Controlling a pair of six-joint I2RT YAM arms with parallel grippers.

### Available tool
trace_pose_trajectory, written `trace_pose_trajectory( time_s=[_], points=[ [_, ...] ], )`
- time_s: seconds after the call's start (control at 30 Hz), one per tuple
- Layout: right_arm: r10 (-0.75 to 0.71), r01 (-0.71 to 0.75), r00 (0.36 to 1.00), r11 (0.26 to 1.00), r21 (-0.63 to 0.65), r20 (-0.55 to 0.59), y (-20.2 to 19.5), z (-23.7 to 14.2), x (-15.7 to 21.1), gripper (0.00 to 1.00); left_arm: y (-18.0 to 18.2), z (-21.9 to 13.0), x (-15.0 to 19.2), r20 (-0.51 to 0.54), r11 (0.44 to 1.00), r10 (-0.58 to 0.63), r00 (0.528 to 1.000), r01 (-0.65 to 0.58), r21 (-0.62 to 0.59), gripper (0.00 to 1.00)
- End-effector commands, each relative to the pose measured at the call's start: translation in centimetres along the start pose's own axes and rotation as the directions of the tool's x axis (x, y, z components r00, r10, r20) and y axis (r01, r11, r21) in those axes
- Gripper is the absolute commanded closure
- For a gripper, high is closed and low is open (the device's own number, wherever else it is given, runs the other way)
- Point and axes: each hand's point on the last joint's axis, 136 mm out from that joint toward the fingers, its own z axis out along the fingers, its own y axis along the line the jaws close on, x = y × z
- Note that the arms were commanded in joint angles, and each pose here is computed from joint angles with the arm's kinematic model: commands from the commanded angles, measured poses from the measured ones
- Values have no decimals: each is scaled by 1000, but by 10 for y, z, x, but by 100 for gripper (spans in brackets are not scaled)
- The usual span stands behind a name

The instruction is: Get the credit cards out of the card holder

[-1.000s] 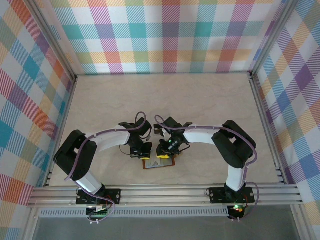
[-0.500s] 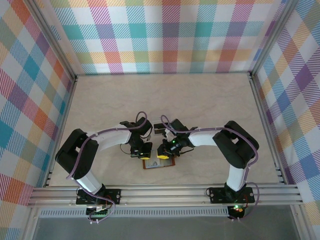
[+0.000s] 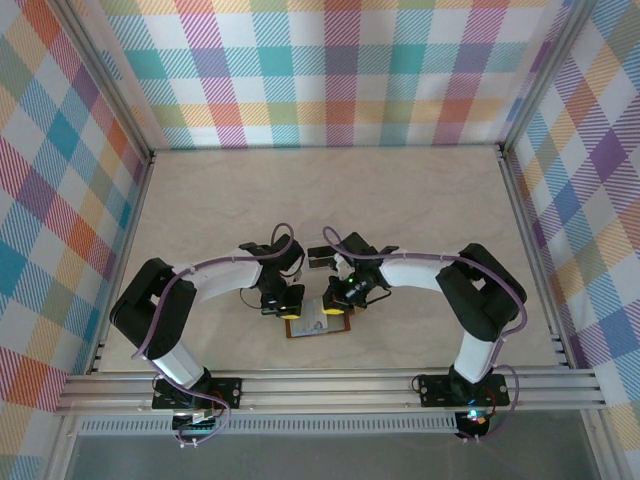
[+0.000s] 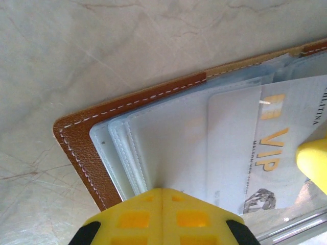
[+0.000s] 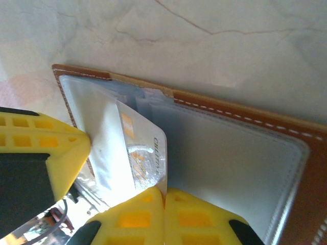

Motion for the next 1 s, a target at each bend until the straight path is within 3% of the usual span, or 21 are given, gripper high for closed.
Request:
trace_pose_trajectory(
  time_s=[0.0,0.17,0.43,0.57,0.7,0.97],
  points=[
    [5,-4,1000,983,186,-5,-31,-15,9,95,20,12,18,-51,997,-23,998,19,-69,100],
    [-19,17,1000,954,300,5,-44,-27,7,97,13,10,19,-37,999,-25,999,24,-26,100],
    [-48,48,999,949,312,-10,-33,-28,5,97,4,8,20,-29,999,-17,999,18,41,100],
    [-48,49,999,976,214,-11,-14,-23,5,96,3,9,21,-32,999,-13,999,15,47,99],
    [-26,28,999,996,89,-18,6,-16,6,85,2,8,21,-27,998,-9,1000,11,55,99],
    [-20,20,1000,997,73,0,11,-19,5,87,0,3,20,1,998,4,1000,-4,69,98]
  ],
)
